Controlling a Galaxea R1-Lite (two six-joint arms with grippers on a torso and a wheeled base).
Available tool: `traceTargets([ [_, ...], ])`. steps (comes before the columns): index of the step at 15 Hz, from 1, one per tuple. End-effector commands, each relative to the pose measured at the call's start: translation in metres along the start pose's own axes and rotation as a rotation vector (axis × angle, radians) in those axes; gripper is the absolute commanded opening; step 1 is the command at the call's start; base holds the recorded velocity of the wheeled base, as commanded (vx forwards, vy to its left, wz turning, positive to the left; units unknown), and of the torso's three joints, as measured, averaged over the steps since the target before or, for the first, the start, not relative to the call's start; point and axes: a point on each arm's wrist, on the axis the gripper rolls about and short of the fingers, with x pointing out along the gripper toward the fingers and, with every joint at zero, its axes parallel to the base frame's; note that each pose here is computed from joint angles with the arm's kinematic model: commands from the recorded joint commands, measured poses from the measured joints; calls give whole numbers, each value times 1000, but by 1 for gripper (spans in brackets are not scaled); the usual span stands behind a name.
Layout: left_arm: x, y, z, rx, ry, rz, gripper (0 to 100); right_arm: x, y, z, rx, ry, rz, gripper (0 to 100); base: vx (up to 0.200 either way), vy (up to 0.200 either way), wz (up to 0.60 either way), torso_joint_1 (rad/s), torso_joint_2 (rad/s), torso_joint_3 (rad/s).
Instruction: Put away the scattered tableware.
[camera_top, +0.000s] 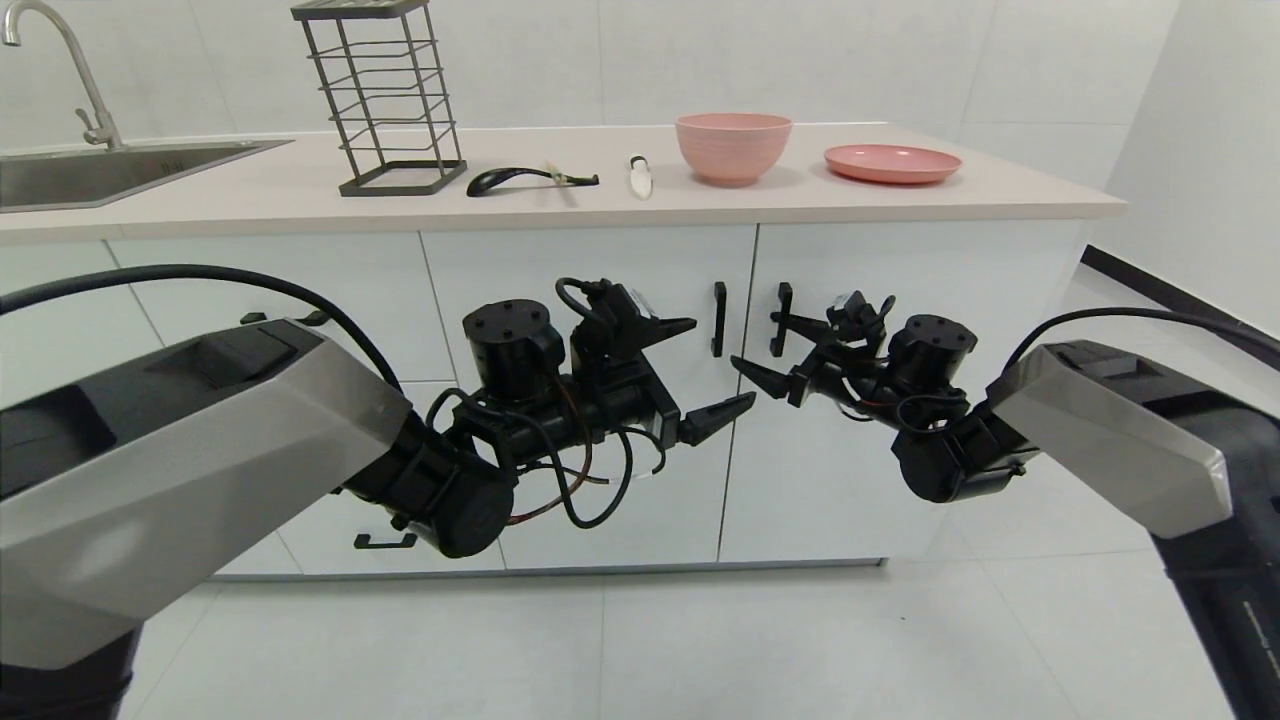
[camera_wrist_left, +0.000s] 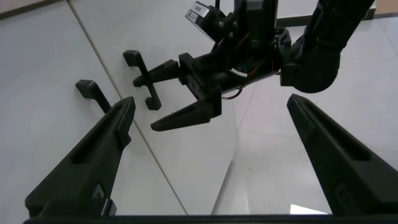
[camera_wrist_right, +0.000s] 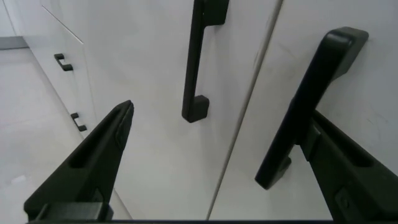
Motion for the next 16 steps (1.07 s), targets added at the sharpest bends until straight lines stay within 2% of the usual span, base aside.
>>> traceTargets([
  [1,1,0,-1,1,-2,2,100,4,1,-7,9,-1,21,100,0,0,0,0,0,0],
  [3,2,5,2,7,-11,10,100,2,4,-5,-2,-21,122,100,0,0,0,0,0,0],
  [6,9,11,2,-2,-36,10,100,-6,11,8,41,-47,181,100,0,0,0,0,0,0],
  [9,21,15,4,-28,-55,2,100,-27,23,22,64,-38,188,100,0,0,0,0,0,0],
  [11,30,20,4,-25,-62,0,100,-39,31,29,63,-38,203,100,0,0,0,0,0,0],
  [13,48,26,-3,-18,-80,-15,100,-60,37,33,73,-25,216,100,0,0,0,0,0,0],
  [16,69,26,-10,-20,-91,-39,100,-78,45,38,102,9,228,100,0,0,0,0,0,0],
])
